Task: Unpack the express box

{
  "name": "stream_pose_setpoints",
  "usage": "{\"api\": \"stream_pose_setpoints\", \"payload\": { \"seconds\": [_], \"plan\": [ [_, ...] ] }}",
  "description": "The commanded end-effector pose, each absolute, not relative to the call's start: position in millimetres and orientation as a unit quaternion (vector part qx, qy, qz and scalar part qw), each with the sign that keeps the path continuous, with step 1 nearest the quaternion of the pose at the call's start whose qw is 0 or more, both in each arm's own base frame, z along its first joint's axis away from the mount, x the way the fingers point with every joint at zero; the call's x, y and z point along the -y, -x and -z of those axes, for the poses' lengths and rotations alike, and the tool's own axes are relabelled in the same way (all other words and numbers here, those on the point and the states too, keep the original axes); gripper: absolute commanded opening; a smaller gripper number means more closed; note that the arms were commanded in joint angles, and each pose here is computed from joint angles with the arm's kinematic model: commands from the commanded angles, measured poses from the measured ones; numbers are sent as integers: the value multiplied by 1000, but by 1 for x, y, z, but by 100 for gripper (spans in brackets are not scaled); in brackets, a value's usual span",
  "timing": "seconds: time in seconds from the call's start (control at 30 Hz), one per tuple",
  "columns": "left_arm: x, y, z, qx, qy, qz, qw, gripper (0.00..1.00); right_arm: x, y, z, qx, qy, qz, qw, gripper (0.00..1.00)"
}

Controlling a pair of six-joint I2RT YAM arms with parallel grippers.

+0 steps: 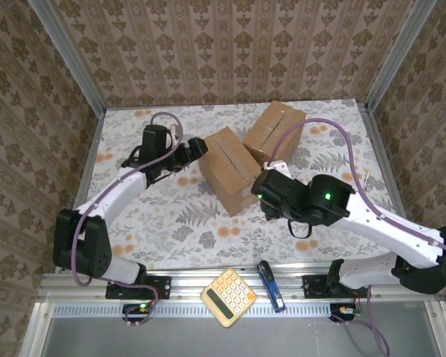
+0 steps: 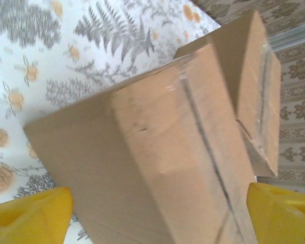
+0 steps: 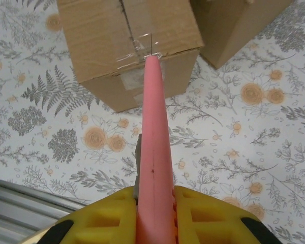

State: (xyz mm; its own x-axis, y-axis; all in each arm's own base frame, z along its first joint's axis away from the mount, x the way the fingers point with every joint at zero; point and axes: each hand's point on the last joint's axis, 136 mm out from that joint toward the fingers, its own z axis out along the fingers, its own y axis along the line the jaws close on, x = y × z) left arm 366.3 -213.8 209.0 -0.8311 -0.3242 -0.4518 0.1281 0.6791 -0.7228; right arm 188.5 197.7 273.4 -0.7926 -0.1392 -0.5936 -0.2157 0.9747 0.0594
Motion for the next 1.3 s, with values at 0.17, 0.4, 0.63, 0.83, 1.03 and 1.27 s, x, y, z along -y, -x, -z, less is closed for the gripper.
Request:
{"api": "stream_pose_setpoints", "payload": {
  "seconds": [0.17,0.4,0.63,0.83,1.03,1.27],
  "plan": [
    [173,-372,-248,-907,8,256,335,71,-139,-194,-273,-940,25,13,340,0],
    [170,-441,-245,-915,-21,224,336,44,-110,-194,-241,-952,7,95,290,0],
    [190,-506,-223,-913,-43,232,332,42,-108,-206,-208,-956,-27,141,256,0],
    [214,-512,-192,-919,-73,241,302,42,-106,-213,-190,-958,-46,159,236,0],
    [214,-490,-159,-934,-77,220,270,42,-100,-217,-182,-958,-63,163,228,0],
    [207,-452,-140,-939,-66,224,254,42,-97,-229,-173,-957,-81,167,224,0]
  ]
}}
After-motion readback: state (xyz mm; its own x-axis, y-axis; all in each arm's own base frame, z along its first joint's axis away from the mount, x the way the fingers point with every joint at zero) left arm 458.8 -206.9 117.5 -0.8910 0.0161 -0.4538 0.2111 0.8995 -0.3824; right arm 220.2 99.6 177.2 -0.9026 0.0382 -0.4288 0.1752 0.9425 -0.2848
